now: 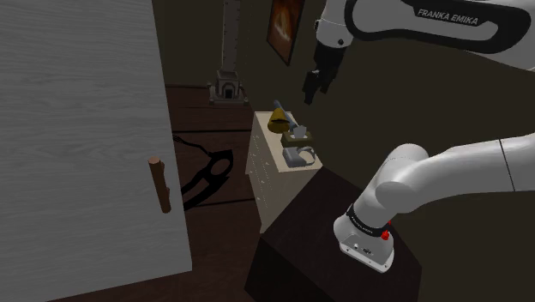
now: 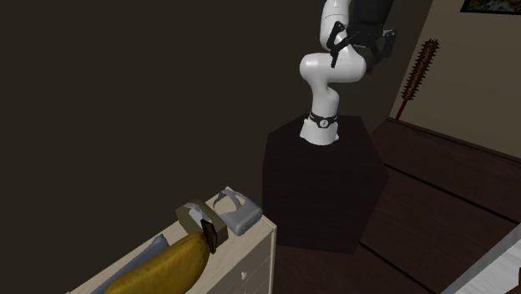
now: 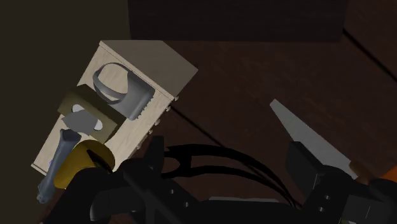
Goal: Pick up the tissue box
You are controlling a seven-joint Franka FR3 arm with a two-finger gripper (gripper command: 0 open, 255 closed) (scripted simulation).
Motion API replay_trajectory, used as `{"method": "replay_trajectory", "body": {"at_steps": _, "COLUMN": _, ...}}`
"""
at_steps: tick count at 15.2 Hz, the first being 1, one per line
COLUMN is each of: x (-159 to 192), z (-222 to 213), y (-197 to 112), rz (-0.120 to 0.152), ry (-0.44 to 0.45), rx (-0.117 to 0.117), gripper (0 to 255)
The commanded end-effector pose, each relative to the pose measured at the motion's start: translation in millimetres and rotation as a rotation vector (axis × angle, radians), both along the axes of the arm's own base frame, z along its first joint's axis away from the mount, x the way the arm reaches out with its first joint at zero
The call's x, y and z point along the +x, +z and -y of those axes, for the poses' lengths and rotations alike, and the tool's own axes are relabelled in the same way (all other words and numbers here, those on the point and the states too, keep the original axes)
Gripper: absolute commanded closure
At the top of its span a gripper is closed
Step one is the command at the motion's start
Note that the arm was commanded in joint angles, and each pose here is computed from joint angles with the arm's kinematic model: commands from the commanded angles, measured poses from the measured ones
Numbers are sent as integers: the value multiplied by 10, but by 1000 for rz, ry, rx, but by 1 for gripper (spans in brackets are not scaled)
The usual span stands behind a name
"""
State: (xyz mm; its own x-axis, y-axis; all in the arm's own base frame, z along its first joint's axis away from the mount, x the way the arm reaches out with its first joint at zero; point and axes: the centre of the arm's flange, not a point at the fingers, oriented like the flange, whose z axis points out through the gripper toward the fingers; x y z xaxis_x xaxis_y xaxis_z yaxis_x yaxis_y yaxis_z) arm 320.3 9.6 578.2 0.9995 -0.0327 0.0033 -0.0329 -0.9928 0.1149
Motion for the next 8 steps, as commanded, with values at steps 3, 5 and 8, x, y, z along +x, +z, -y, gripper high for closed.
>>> {"method": "replay_trajectory", "body": {"at_steps": 3, "x": 210, "z": 109, "y": -151, "rz": -12, "ry": -47, "rx": -4, "gripper": 0}}
{"method": "replay_trajectory", "body": {"at_steps": 5, "x": 414, "z": 229, "y": -305, "rz": -24, "ry": -93, "rx": -9, "gripper": 0}}
{"method": "replay_trajectory", "body": {"at_steps": 8, "x": 704, "z": 427, "y": -538, "rz": -42, "ry": -163, "rx": -16, "gripper": 0}}
